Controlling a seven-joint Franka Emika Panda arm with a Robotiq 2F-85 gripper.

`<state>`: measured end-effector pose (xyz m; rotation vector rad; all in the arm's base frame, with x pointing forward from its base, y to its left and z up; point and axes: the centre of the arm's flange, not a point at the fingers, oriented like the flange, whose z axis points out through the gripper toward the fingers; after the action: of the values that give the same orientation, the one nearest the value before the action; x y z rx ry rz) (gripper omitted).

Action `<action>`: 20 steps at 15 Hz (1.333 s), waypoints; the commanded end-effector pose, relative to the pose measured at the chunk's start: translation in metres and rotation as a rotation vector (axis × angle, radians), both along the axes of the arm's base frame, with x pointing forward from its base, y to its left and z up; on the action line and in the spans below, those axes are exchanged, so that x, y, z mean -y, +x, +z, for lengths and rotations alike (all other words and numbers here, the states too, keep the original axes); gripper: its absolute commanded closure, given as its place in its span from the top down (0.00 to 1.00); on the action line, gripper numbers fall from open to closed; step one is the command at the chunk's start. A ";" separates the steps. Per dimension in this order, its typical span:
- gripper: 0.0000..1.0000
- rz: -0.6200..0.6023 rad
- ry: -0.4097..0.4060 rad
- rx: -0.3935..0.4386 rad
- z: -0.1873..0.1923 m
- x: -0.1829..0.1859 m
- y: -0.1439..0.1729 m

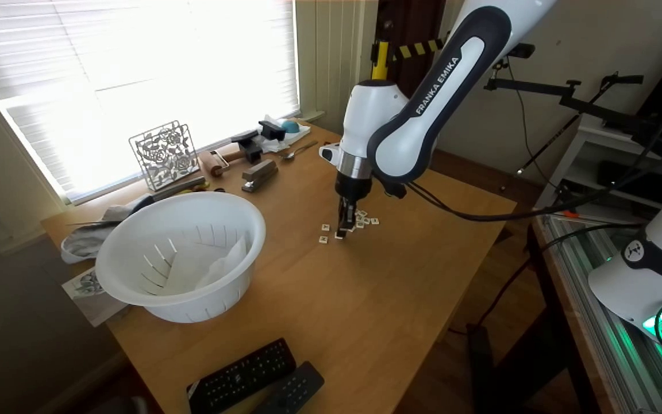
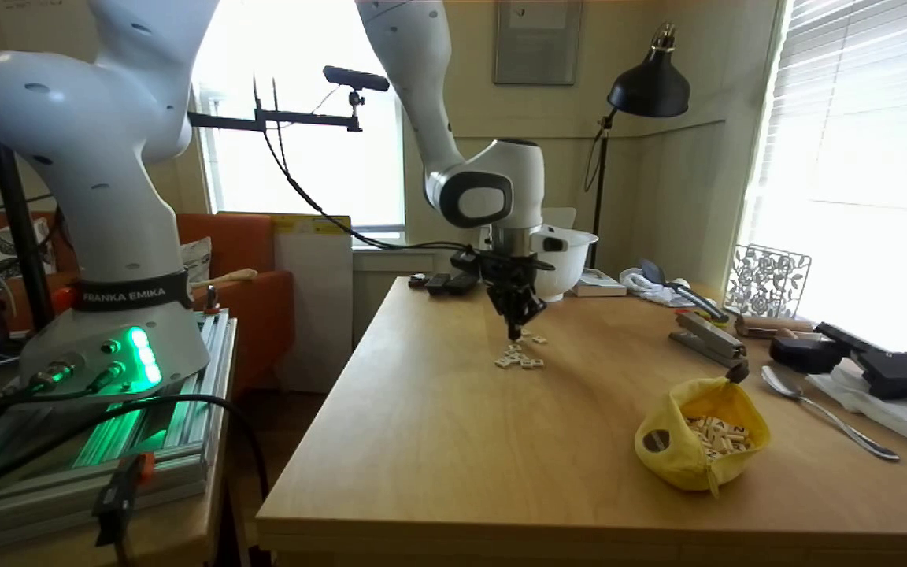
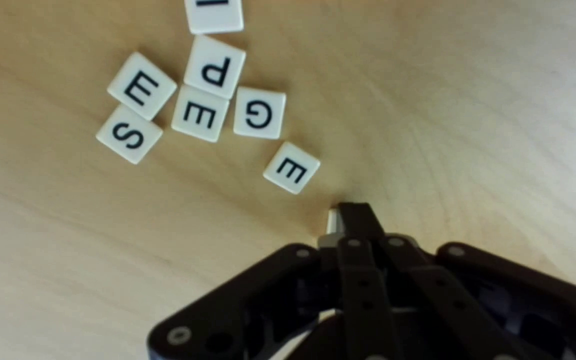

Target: Create the word 'Met'.

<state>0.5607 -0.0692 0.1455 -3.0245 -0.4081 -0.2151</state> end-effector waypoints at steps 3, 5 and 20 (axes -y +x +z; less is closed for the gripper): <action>0.00 0.080 -0.024 -0.107 -0.002 0.000 -0.017; 0.00 0.104 -0.029 -0.130 -0.001 -0.001 -0.021; 0.00 0.229 -0.029 -0.095 0.049 -0.012 -0.035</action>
<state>0.5362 -0.0623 0.1696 -2.9829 -0.6938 -0.0294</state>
